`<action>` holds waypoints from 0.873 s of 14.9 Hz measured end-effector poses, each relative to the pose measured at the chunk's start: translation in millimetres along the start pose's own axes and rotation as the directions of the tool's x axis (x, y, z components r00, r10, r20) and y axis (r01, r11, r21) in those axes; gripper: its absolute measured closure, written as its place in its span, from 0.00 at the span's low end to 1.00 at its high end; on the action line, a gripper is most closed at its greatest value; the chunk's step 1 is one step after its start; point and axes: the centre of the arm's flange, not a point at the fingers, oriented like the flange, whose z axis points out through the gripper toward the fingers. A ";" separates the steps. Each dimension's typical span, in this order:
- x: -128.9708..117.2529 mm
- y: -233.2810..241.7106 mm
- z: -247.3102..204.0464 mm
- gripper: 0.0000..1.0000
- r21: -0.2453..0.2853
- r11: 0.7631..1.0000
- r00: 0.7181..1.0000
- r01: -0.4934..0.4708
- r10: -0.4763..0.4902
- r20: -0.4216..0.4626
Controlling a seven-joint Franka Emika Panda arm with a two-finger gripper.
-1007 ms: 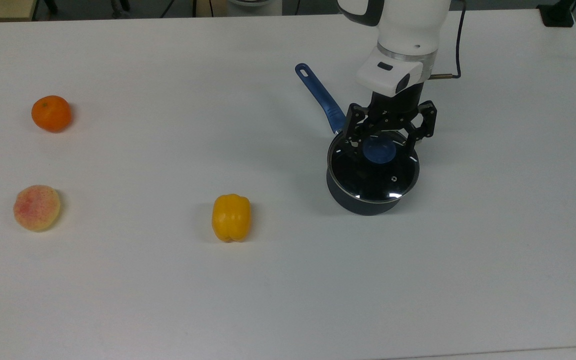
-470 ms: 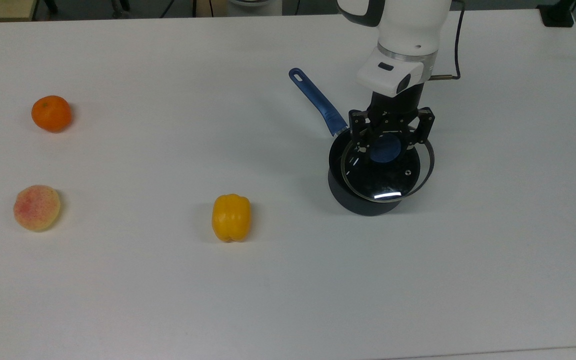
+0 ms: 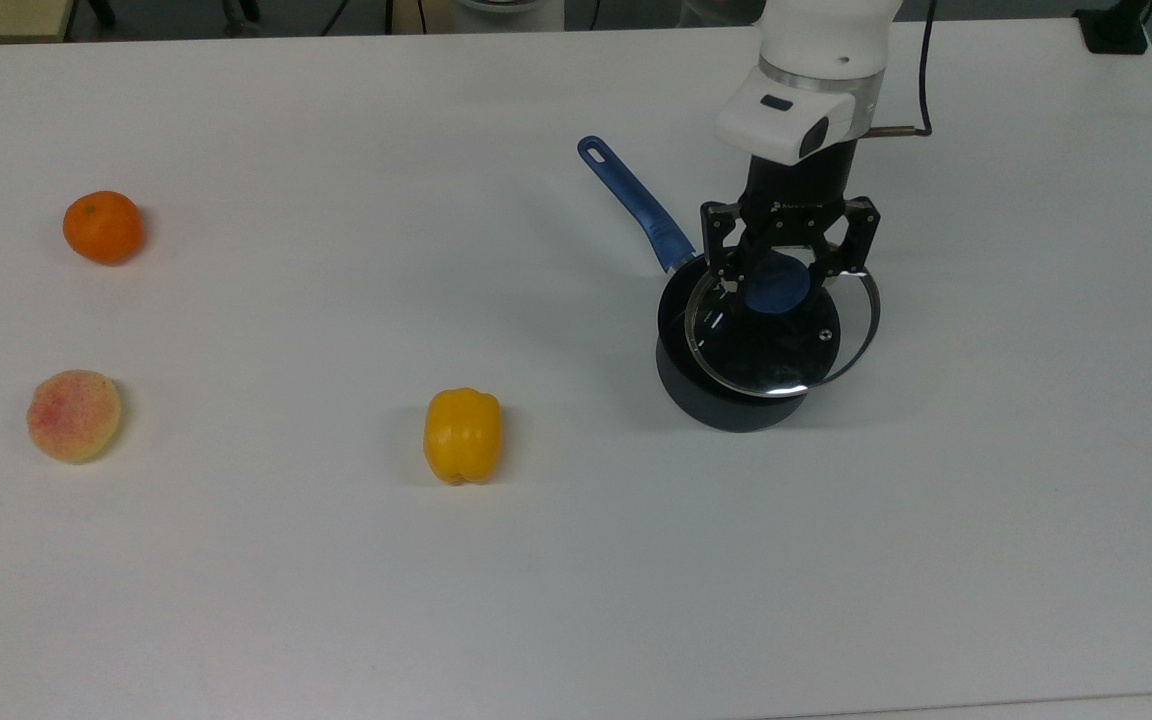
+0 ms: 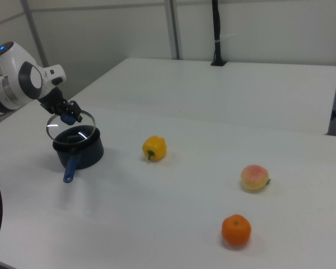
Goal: Open lid
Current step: 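Close the gripper on the blue knob and lift the glass lid, then carry the glass lid away from the pot beside the saucepan handle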
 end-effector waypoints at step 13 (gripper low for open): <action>-20.1 99.9 -93.3 0.40 -0.205 0.977 0.982 0.062 -0.023 0.188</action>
